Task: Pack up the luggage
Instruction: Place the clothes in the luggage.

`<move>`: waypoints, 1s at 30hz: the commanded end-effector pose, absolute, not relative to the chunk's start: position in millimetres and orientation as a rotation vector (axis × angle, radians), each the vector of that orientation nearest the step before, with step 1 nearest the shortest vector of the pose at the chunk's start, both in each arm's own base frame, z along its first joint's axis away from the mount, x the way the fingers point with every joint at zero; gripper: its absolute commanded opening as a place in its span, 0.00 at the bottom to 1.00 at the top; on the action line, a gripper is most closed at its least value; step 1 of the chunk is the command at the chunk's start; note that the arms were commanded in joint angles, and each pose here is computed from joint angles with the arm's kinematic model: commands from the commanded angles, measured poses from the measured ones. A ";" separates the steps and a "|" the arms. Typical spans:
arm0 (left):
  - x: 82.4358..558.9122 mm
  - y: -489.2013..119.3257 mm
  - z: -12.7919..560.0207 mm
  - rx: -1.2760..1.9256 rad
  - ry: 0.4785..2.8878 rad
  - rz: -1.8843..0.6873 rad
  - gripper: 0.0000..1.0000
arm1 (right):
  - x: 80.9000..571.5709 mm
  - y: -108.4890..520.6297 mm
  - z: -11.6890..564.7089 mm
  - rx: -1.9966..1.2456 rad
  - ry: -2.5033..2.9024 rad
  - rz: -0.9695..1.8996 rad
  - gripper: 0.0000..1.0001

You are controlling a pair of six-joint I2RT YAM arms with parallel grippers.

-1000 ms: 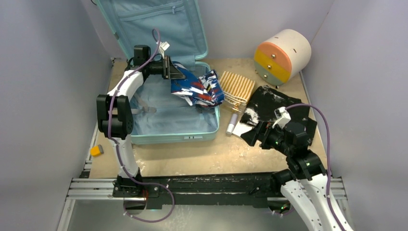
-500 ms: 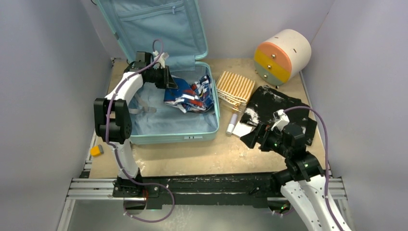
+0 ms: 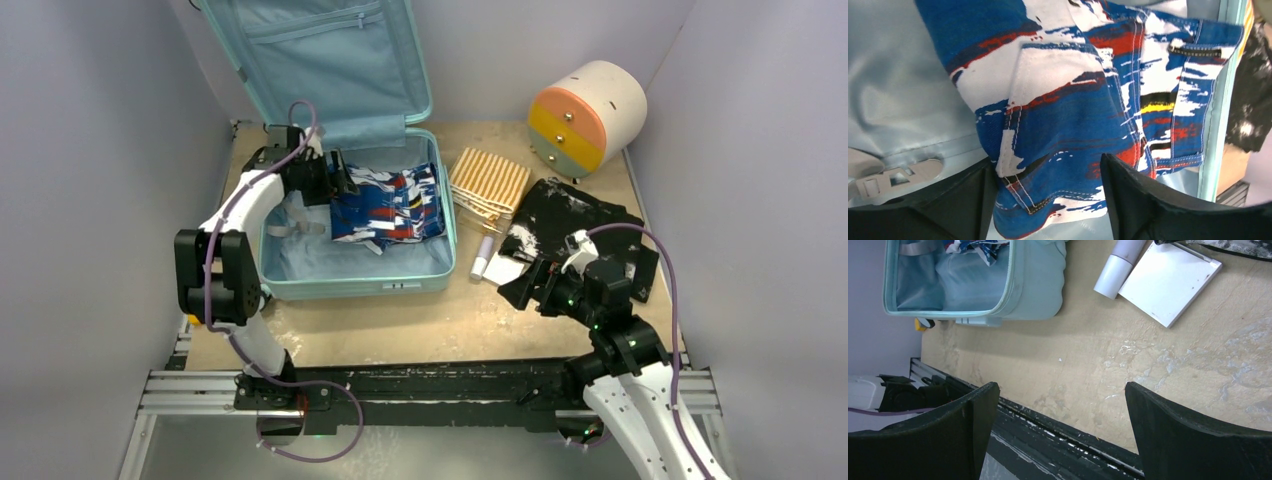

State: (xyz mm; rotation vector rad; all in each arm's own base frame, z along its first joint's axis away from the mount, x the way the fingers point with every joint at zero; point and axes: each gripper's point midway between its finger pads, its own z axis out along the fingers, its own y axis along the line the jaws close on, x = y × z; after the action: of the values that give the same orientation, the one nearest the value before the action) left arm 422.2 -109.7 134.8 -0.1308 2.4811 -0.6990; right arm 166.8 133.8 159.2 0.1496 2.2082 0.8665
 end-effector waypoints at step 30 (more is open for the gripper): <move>472.3 -110.5 139.0 -0.195 2.270 -1.091 0.00 | 165.9 136.6 160.9 0.125 2.193 0.886 0.99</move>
State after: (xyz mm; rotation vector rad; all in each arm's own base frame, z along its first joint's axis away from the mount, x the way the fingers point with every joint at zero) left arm 461.3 -97.6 104.3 -0.3502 2.3884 -1.0008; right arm 166.4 133.7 157.5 0.1518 2.2129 0.8658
